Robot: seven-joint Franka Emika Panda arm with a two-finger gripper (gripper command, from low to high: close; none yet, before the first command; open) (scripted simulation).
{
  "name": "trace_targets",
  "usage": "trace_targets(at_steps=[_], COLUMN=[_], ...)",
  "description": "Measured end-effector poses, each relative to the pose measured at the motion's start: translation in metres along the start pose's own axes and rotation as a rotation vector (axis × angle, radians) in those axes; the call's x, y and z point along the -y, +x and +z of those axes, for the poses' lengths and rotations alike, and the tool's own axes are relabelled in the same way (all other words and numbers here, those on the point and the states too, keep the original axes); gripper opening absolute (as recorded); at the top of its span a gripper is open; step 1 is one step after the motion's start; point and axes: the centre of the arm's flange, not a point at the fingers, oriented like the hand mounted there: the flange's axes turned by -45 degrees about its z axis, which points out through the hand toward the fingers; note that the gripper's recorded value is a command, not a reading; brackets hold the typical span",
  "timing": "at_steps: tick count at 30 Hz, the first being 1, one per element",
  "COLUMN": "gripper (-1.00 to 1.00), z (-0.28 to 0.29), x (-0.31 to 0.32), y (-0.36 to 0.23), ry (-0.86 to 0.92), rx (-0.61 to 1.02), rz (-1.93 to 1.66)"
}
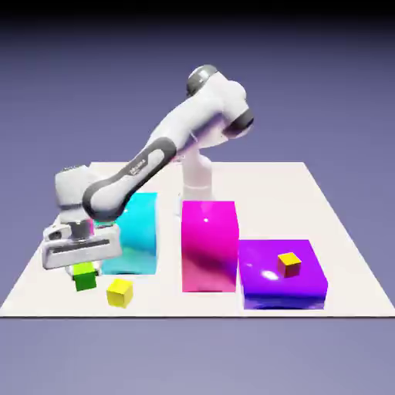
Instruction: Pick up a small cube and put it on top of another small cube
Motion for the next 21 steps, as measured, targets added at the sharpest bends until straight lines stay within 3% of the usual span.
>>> trace_targets(at_steps=[11,21], gripper=[-1.0,-1.0], z=[-0.06,-0.147], x=[0.013,0.028], y=[-0.014,-0.018], ry=[0.164,0.191], rx=[-0.022,-0.056], rz=[0.242,0.358])
